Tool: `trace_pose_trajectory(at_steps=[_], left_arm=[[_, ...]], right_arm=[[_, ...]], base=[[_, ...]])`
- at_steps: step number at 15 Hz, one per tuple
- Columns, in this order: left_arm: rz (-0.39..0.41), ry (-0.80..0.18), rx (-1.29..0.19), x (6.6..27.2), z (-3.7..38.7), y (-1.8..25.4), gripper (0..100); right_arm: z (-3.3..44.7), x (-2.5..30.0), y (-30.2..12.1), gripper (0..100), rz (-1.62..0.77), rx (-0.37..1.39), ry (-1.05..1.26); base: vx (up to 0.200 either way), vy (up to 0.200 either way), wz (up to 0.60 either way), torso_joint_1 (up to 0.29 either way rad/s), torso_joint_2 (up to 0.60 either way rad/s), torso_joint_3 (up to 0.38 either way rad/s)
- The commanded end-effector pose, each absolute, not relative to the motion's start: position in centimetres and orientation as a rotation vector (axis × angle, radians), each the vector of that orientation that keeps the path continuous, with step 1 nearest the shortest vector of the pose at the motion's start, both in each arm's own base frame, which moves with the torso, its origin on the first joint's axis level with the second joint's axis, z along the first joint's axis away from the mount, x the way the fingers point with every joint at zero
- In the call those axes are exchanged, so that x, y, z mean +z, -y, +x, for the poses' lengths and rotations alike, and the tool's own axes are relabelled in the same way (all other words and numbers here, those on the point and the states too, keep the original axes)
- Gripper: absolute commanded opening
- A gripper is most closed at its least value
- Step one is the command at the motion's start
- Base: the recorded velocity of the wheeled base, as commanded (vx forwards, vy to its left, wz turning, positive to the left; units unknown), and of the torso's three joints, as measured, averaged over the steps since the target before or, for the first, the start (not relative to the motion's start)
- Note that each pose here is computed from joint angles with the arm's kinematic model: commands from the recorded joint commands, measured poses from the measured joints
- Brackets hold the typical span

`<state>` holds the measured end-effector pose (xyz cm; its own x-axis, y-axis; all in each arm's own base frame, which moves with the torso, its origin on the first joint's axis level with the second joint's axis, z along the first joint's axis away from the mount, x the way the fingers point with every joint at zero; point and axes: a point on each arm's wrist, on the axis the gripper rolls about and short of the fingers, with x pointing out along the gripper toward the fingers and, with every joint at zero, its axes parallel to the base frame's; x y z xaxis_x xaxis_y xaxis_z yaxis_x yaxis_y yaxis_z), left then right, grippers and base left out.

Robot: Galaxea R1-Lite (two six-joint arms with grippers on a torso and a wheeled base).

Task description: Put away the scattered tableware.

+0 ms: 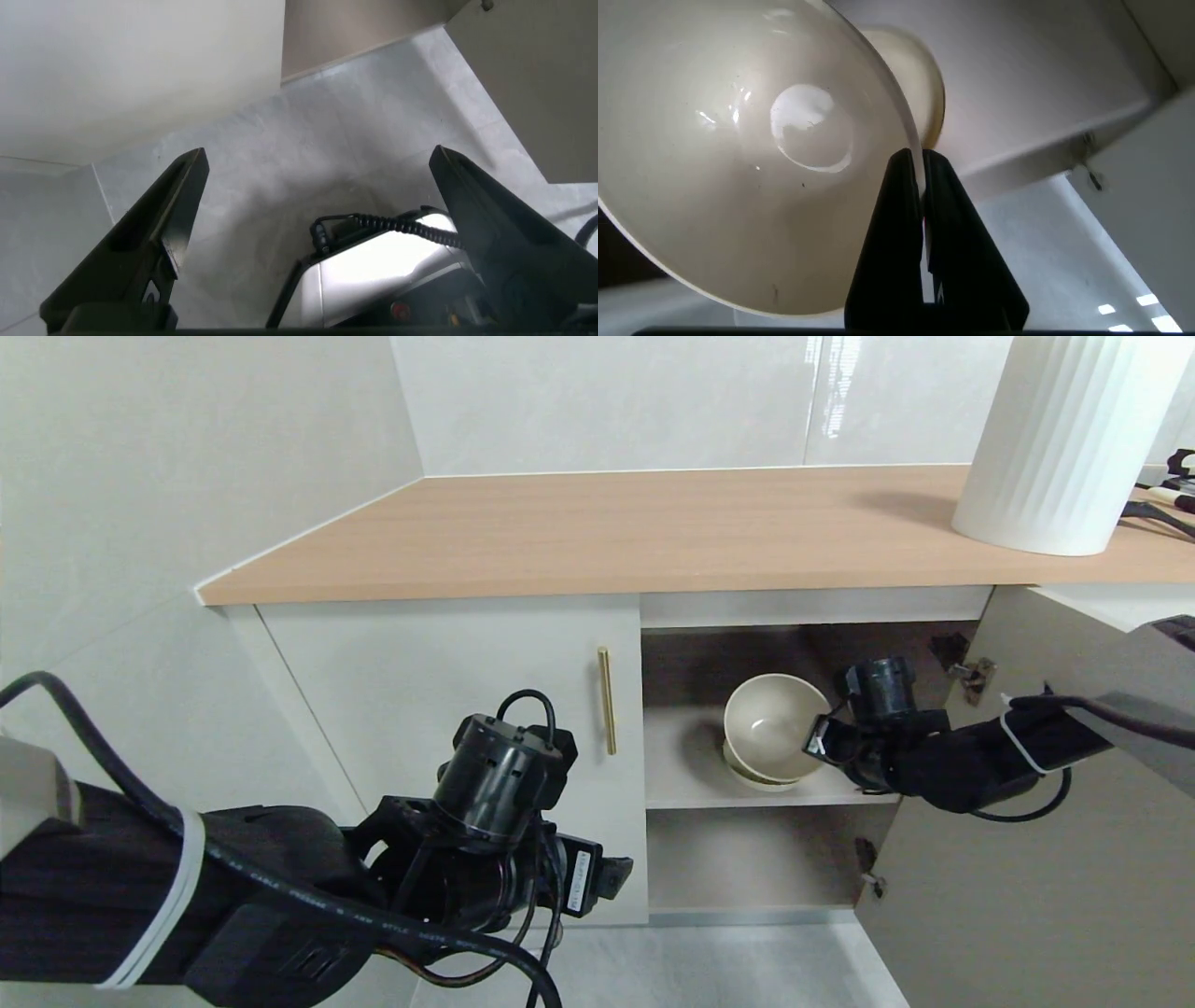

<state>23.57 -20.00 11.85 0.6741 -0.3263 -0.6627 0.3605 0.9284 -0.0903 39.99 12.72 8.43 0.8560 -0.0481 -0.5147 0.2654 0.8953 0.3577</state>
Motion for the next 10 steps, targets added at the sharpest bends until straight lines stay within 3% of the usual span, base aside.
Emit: trace_pose_trajectory(at_steps=[1,10], left_arm=[[0.048,-0.733,-0.387,11.9,23.6,20.0,100],[0.046,-0.738,-0.377,11.8,23.8,19.8,100]], right_arm=[[41.9,7.2,-12.1,0,0.442,-0.196,-0.515],[44.1,4.8,-11.9,0,0.435,-0.208,-0.527]], base=[[0.0,0.0,0.0,0.0,0.0,0.0],[0.0,0.0,0.0,0.0,0.0,0.0]])
